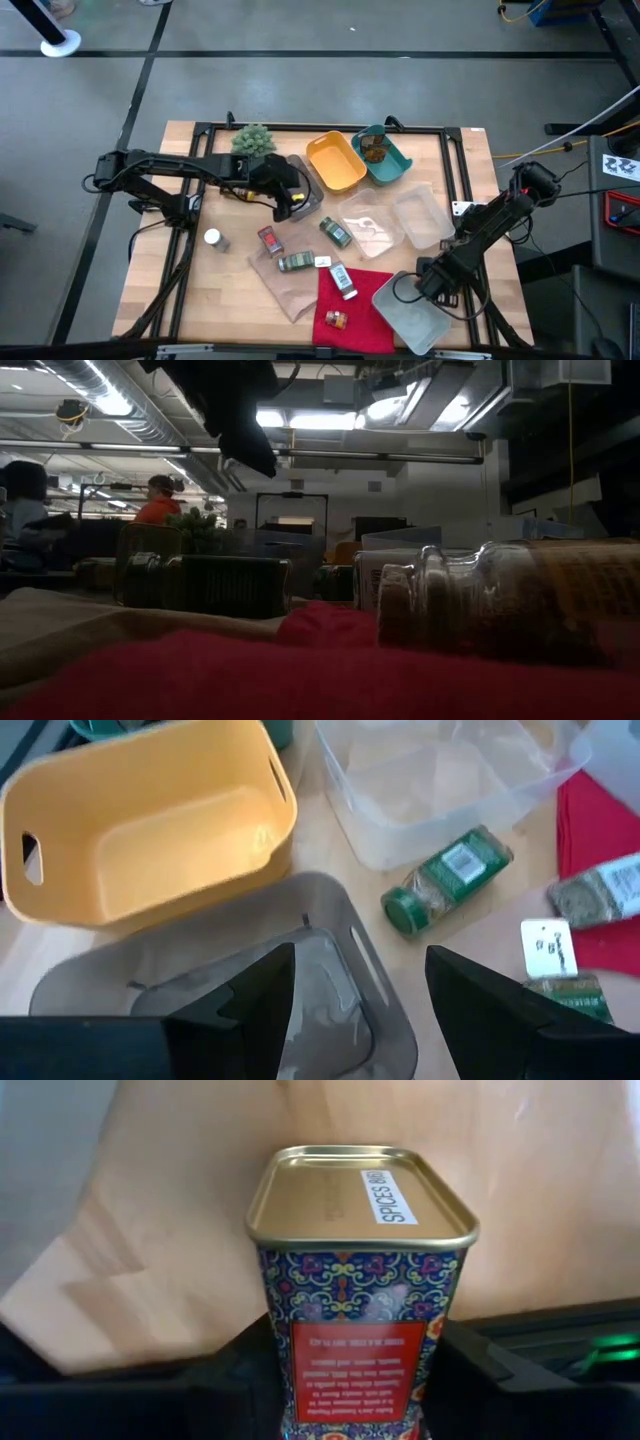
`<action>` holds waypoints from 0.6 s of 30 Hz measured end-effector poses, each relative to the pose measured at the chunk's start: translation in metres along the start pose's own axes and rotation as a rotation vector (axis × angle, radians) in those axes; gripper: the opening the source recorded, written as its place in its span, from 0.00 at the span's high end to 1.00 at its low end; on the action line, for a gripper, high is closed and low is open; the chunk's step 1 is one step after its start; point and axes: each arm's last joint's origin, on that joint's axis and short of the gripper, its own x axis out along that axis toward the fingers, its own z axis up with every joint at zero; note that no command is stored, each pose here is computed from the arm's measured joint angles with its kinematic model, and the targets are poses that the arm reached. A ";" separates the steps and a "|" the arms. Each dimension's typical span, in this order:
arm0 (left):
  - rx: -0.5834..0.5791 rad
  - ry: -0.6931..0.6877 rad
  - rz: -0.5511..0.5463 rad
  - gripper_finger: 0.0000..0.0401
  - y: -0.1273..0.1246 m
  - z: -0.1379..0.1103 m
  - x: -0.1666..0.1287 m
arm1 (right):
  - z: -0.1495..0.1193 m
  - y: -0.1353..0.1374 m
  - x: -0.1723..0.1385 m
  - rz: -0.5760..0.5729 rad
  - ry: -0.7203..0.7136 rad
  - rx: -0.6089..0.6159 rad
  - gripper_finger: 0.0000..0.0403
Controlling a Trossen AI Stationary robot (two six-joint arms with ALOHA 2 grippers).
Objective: Sort spices by type
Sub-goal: Put the right red seasoning can into the yellow bin
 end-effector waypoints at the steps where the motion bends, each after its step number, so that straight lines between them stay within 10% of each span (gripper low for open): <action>1: -0.001 -0.009 0.000 0.48 0.000 0.001 0.000 | 0.001 -0.001 -0.001 0.016 0.019 0.009 0.58; 18: -0.016 -0.041 -0.008 0.48 -0.002 0.004 0.000 | 0.022 -0.036 -0.017 0.154 0.253 0.028 0.58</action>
